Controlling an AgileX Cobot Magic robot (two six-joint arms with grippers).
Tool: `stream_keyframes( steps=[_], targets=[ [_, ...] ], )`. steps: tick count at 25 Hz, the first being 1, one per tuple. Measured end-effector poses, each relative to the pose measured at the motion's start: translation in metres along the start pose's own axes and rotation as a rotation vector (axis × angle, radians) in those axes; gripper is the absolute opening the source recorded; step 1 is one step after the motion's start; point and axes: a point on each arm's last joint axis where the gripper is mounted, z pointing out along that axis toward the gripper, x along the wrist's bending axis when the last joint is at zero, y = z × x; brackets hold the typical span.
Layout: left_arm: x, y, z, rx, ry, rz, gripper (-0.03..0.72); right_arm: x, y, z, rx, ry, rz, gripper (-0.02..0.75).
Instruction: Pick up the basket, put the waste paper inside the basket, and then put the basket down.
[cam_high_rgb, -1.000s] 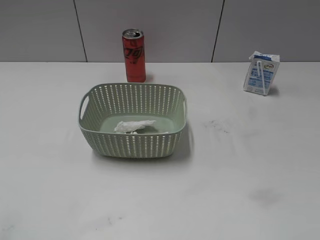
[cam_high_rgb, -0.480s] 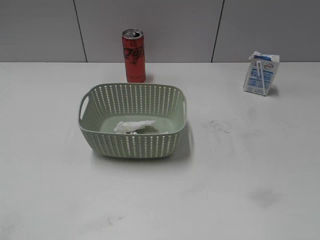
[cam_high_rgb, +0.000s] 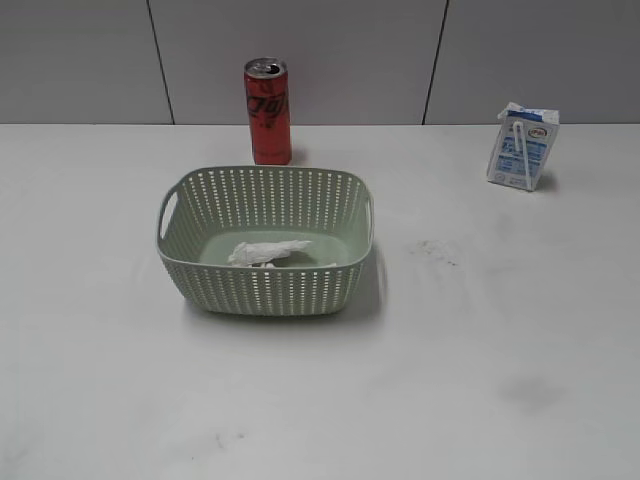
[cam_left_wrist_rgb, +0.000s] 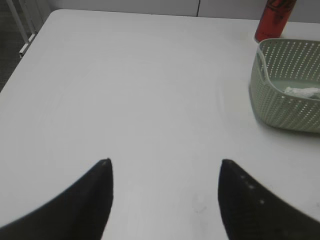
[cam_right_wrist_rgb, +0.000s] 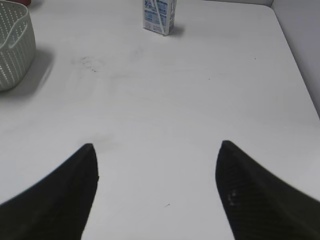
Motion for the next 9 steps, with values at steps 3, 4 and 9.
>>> stream_keyframes(
  steps=[3,4,9],
  targets=[
    [0.0,0.0,0.0,0.0,0.0,0.0,0.499,0.0,0.0,0.0,0.0,0.0,0.0,0.553],
    [0.0,0.0,0.0,0.0,0.0,0.0,0.499,0.0,0.0,0.0,0.0,0.0,0.0,0.553],
    [0.0,0.0,0.0,0.0,0.0,0.0,0.488,0.0,0.0,0.0,0.0,0.0,0.0,0.553]
  ],
)
